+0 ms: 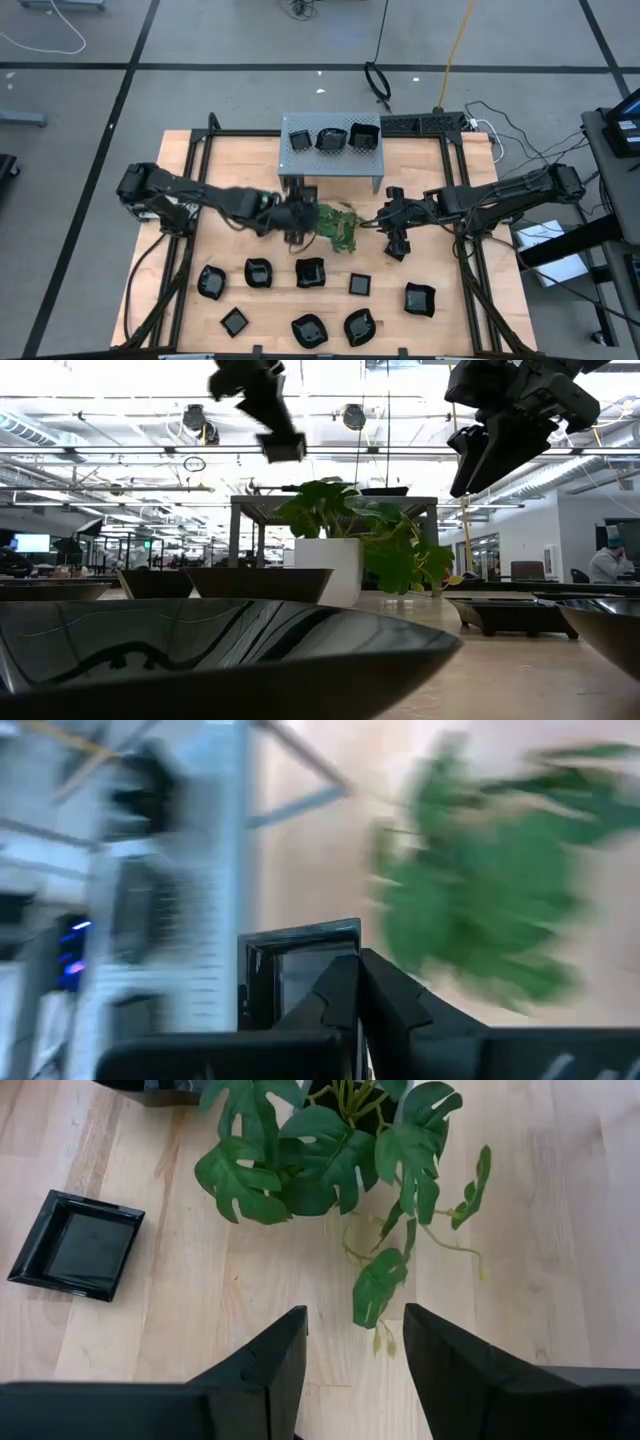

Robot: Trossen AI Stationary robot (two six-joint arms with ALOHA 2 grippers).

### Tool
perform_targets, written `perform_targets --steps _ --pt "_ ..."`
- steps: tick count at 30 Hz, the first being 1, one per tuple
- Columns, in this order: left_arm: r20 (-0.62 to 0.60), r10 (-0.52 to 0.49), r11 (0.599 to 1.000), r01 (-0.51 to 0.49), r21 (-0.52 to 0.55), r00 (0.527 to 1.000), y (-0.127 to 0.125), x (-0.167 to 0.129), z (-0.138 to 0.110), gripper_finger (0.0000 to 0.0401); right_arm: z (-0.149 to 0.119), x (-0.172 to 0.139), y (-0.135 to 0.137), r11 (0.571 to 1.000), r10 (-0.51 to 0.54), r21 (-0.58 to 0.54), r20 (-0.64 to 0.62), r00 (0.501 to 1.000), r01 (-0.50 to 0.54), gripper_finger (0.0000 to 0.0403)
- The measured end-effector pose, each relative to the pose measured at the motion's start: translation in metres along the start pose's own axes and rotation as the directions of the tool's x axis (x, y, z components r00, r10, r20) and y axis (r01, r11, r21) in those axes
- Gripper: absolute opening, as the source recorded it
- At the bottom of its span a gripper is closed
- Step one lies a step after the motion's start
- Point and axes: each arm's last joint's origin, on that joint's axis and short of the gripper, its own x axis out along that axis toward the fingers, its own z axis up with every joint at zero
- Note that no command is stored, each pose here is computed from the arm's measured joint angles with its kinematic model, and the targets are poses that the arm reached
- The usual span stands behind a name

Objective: Pick & Place Mini shaped plates
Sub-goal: Stack the square black bowl on top of the other square black bowl on the shelf

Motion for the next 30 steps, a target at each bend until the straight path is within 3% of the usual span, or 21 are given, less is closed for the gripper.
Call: perform_targets --steps 4,9,17,25,30 --pt "-0.022 0.079 0.996 -0.08 -0.046 0.997 0.039 0.008 0.002 0.0014 0.0 0.0 0.0 1.0 0.0 0.0 0.0 1.0 0.0 0.0157" --pt "-0.11 0.14 0.985 -0.15 -0.087 0.984 0.089 0.031 -0.016 0.0007 0.0 0.0 0.0 1.0 0.0 -0.015 0.0 1.0 0.0 0.0157" --pt "-0.089 0.022 0.979 -0.04 -0.199 0.996 0.145 0.056 -0.048 0.0006 0.001 0.0 -0.001 0.997 -0.003 -0.076 0.008 1.0 0.003 0.0157" --pt "-0.095 0.034 0.948 -0.062 -0.311 0.995 0.163 0.061 -0.059 0.0008 0.001 0.0 -0.005 0.989 -0.131 -0.072 0.011 0.991 0.131 0.0157" --pt "-0.082 0.018 0.943 -0.044 -0.33 0.996 0.161 0.068 -0.058 0.0012 0.001 0.0 -0.009 0.987 -0.15 -0.06 0.008 0.989 0.15 0.0157"
